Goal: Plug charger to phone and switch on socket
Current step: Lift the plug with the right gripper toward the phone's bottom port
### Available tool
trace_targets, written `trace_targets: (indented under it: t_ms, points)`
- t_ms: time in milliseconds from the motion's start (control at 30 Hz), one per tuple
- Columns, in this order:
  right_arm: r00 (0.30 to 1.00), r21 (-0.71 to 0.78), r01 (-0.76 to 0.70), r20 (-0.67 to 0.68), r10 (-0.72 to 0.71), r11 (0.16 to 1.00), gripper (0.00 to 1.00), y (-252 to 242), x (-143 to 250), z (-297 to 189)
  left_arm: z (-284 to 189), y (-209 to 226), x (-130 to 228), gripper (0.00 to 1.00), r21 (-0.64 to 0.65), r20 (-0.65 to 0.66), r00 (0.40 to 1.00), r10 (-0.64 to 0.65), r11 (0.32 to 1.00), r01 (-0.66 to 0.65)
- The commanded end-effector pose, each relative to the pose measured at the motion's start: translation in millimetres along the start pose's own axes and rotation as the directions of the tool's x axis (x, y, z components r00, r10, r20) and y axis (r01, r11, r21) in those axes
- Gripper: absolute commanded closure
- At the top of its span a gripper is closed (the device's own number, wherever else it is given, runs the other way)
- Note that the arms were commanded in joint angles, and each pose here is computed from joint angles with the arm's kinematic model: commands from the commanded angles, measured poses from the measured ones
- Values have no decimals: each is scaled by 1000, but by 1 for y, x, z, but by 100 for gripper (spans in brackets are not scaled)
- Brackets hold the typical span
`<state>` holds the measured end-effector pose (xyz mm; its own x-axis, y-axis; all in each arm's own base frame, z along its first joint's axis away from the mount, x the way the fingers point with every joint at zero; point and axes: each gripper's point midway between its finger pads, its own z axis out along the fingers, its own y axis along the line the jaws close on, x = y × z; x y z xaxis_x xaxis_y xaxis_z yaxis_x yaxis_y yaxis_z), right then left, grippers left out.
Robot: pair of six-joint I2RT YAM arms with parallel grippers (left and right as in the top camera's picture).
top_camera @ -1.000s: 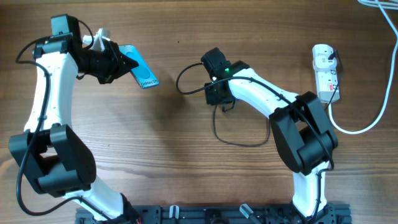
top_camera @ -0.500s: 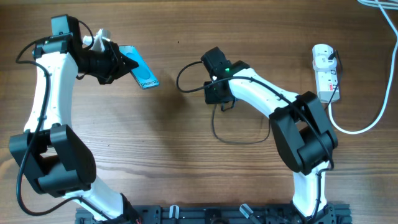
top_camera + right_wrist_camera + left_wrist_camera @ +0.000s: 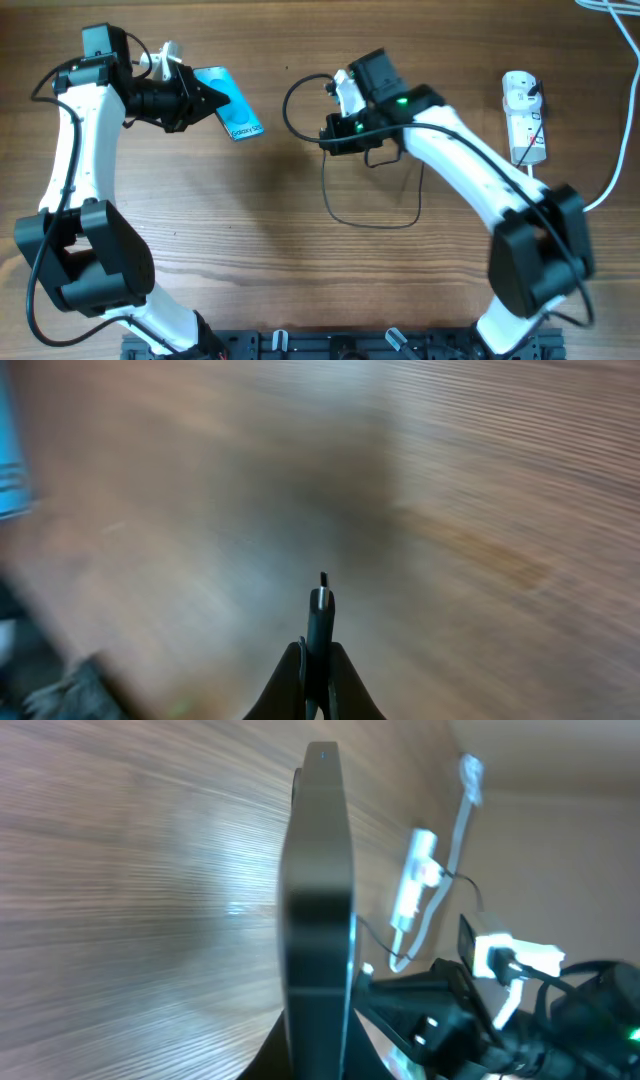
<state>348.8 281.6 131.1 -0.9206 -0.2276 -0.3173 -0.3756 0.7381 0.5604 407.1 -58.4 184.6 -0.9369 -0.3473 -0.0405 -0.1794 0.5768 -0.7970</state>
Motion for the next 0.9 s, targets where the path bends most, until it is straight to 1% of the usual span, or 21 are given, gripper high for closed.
trace_targets:
  t_ms: [0,67,167,300,433,500,533,600,733,867]
  points:
    - [990,-243,132,-10,-138,961,96,50,12,-29,-12,-46,16,96,230,-14,983,186,957,-177]
    - [986,-289,157,-9,-166,944,96,62,19,-39,-16,-58,22,96,312,-12,970,241,923,-225]
    - [985,-346,161,-5,-174,924,95,71,30,-47,-22,-73,30,96,407,-3,959,283,876,-258]
    - [980,-451,194,44,-195,871,96,86,48,-58,-26,-79,36,96,448,-5,957,290,856,-257]
    - [985,-468,172,114,-133,867,95,80,65,-65,-29,-84,43,96,487,7,947,320,826,-283]
    - [983,-502,168,147,-108,849,95,83,73,-69,-31,-87,45,96,504,14,944,329,813,-291]
    - [982,-539,164,169,-85,826,96,90,78,-72,-30,-89,48,96,511,13,941,338,807,-297]
    - [982,-561,159,178,-69,812,96,96,81,-71,-27,-94,51,96,523,4,937,349,798,-300]
    - [982,-605,174,167,-90,777,96,116,88,-69,-17,-112,66,96,578,-16,917,398,752,-316]
    - [981,-623,176,171,-87,762,96,125,87,-71,-6,-127,80,96,615,-40,898,437,719,-323]
